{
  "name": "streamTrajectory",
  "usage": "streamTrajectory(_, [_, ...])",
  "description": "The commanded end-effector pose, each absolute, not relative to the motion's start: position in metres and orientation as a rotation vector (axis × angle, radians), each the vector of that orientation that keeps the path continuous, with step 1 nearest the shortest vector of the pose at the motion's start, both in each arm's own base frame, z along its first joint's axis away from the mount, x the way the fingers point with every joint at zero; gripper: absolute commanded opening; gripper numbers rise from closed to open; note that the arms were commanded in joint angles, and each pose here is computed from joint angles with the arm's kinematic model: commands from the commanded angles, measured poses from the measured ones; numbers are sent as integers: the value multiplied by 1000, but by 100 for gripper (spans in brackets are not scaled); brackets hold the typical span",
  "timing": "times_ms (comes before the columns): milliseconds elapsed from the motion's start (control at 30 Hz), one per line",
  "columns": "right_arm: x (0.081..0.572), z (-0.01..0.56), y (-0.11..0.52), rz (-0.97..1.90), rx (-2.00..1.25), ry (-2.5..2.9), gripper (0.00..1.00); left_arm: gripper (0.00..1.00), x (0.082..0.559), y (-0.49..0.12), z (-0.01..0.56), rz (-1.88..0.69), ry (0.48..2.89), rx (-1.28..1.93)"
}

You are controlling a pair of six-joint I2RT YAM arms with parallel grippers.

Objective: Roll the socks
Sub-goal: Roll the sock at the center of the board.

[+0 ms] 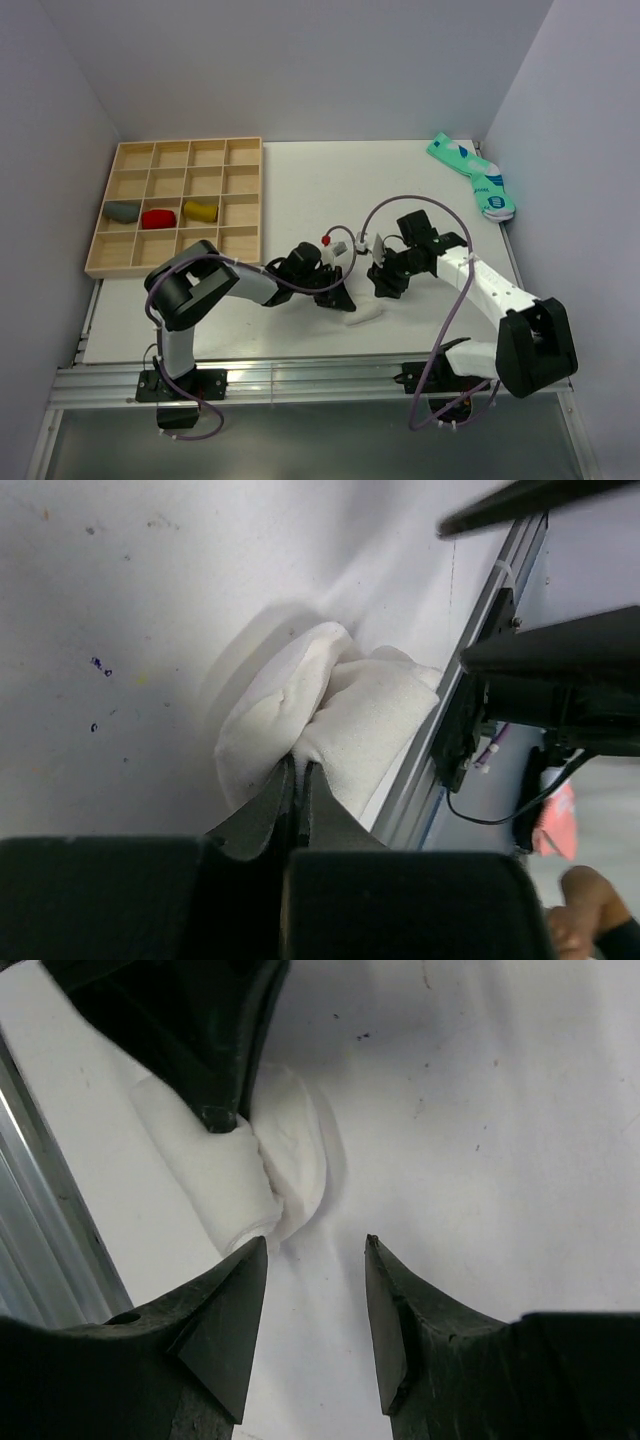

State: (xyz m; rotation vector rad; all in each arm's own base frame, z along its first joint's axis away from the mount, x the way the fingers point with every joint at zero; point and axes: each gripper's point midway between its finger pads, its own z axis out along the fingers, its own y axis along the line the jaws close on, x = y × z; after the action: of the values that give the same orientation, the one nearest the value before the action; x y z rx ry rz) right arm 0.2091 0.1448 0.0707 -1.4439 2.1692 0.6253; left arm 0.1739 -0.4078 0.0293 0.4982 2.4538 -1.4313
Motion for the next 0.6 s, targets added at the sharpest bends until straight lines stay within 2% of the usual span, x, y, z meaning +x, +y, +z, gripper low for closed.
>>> streamTrajectory(0, [196,79,146,640,-1565,2005,52,0,138,-370,-24,-1294,2833,417])
streamTrajectory(267, [155,76,146,806,-1739,1905,56,0,138,-373,-27,-1280,2950,341])
streamTrajectory(567, [140,69,150,738,-1854,1784,59,0,144,-376,-29,-1289,2996,272])
